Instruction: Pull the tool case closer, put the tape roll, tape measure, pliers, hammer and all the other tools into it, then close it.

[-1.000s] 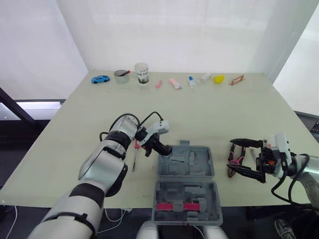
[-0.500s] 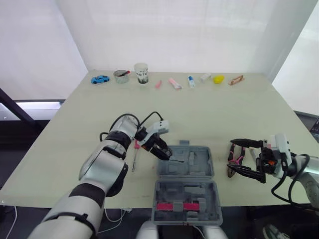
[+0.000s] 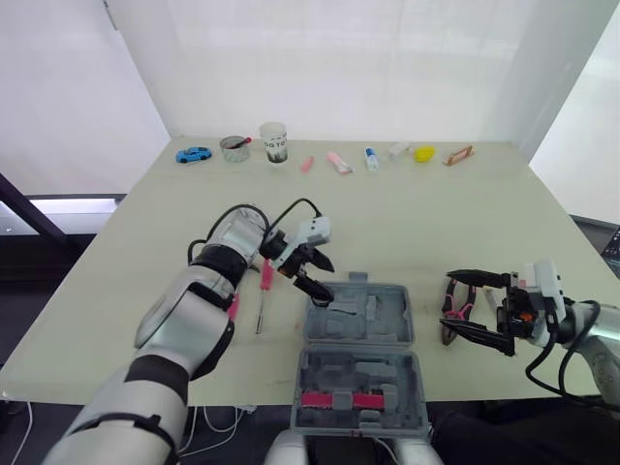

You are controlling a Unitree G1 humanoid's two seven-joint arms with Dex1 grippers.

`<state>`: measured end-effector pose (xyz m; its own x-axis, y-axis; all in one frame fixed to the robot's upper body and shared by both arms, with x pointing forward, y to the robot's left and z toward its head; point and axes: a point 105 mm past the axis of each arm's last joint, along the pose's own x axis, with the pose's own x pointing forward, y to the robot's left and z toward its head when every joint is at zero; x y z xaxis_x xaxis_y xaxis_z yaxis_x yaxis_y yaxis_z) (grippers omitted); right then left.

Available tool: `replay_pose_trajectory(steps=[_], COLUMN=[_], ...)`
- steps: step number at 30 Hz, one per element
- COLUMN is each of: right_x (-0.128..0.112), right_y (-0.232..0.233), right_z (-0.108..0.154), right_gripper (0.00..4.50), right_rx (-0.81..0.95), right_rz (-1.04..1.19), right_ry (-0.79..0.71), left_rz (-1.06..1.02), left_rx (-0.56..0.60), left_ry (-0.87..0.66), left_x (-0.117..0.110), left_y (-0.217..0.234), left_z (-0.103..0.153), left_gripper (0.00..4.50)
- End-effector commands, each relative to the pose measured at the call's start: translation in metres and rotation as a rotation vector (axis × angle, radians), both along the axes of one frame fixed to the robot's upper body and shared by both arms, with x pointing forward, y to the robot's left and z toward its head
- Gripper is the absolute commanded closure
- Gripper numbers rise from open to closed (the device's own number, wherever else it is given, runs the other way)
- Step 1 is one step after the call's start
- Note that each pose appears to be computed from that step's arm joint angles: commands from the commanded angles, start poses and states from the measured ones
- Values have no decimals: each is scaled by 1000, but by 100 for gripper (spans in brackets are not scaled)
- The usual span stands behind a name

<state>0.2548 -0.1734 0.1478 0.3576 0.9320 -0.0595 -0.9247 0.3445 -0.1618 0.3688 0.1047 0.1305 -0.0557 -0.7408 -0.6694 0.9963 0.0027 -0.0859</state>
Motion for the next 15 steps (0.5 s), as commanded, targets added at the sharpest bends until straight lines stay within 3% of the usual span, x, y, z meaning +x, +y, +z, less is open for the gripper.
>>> replay_pose_trajectory(steps=[1, 5, 8, 10, 12, 15], right_x=[-1, 0, 1, 2, 3, 4], right_y=[3, 7, 9, 11, 12, 15], right_z=[6, 7, 7, 7, 8, 7], right_gripper=[0, 0, 0, 0, 0, 0], right_rx=[12, 25, 33, 39, 46, 57], right_rz=[3, -2, -6, -9, -12, -18], right_ry=[-40, -49, -55, -61, -67, -75], left_rz=[-62, -16, 20, 45, 61, 96], left_rx=[-95, -291, -369, -424, -462, -500], left_ry=[-18, -47, -61, -73, -85, -79], left_x=[-7, -5, -7, -9, -12, -17], left_y=[-3, 3, 12, 16, 20, 29], left_z=[18, 29, 23, 20, 16, 5], left_gripper=[7, 7, 73, 212, 264, 264])
